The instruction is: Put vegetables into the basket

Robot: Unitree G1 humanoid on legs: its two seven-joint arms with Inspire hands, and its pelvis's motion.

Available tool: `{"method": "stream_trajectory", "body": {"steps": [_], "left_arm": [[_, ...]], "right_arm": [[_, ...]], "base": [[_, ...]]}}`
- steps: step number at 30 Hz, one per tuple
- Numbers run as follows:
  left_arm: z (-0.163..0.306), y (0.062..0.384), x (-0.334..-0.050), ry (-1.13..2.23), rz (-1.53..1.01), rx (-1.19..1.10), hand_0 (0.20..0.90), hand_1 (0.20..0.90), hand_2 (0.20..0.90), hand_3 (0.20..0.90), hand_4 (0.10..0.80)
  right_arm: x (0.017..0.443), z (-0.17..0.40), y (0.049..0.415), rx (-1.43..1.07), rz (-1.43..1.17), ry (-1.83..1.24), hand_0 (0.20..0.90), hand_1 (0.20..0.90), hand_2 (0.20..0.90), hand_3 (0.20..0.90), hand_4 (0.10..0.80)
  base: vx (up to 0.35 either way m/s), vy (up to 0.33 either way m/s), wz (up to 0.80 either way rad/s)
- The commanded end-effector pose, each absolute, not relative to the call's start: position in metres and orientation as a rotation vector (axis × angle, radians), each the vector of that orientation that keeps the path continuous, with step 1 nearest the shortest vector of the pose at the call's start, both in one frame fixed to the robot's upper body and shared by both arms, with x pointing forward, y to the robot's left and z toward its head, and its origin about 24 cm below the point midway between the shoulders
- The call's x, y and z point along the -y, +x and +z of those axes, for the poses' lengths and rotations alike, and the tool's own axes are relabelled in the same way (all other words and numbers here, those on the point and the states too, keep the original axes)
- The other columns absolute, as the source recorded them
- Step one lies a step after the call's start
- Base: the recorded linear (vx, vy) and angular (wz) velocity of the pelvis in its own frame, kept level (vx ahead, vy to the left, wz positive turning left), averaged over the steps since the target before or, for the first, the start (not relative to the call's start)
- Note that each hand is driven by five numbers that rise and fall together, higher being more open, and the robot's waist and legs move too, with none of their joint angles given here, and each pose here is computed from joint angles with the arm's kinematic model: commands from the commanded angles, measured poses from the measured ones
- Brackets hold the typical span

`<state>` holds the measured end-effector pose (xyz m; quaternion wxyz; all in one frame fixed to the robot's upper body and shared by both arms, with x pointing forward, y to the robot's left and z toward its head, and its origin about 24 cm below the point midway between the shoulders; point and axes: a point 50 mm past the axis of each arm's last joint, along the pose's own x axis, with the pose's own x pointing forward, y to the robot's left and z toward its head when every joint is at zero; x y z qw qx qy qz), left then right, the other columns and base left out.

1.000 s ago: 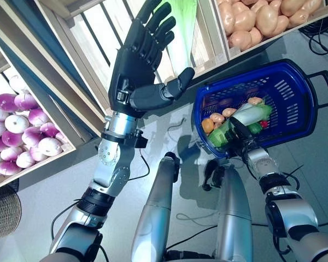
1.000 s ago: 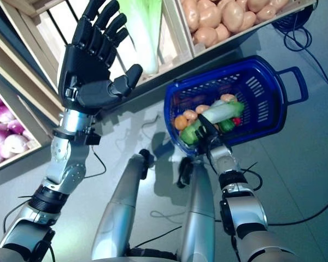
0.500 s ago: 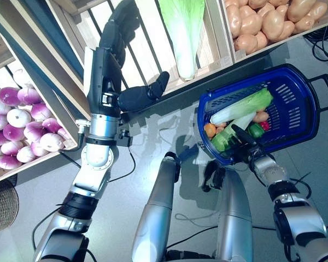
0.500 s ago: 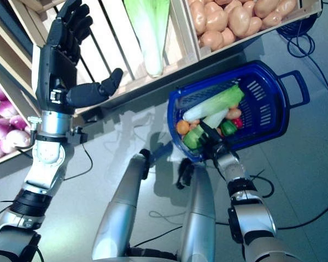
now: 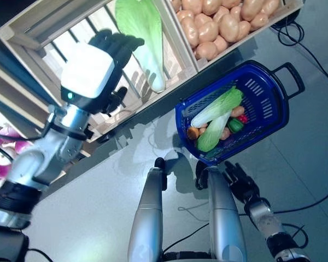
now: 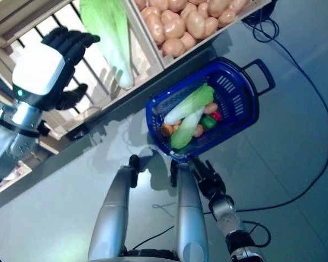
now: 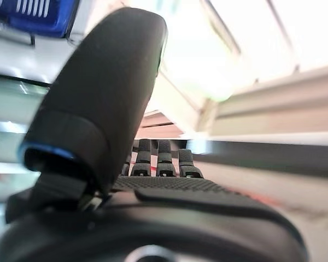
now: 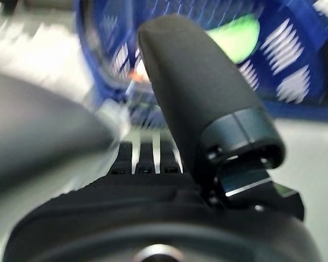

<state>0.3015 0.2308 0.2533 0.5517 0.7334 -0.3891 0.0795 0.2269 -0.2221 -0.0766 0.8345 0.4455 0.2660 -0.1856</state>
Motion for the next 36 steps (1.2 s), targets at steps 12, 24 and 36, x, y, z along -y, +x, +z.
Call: {"method": "stream_trajectory", "body": {"steps": [12, 24, 36], "left_arm": [[0.299, 0.333, -0.243, 2.108, 0.359, 0.885, 0.900, 0.900, 0.900, 0.900, 0.800], [0.286, 0.342, -0.272, 2.130, 0.372, 0.701, 0.900, 0.900, 0.900, 0.900, 0.800], [0.264, 0.349, -0.277, 2.077, 0.375, 0.808, 0.900, 0.900, 0.900, 0.900, 0.800]], "right_arm": [[0.245, -0.068, 0.220, -0.463, -0.295, 0.948, 0.900, 0.900, 0.900, 0.900, 0.800], [0.251, -0.060, 0.225, -0.426, -0.306, 0.927, 0.900, 0.900, 0.900, 0.900, 0.800], [0.251, -0.053, 0.229, -0.422, -0.307, 0.900, 0.900, 0.900, 0.900, 0.900, 0.800]], "base": [[0.013, 0.032, -0.11], [0.001, 0.007, 0.00], [0.035, 0.042, -0.03]]}}
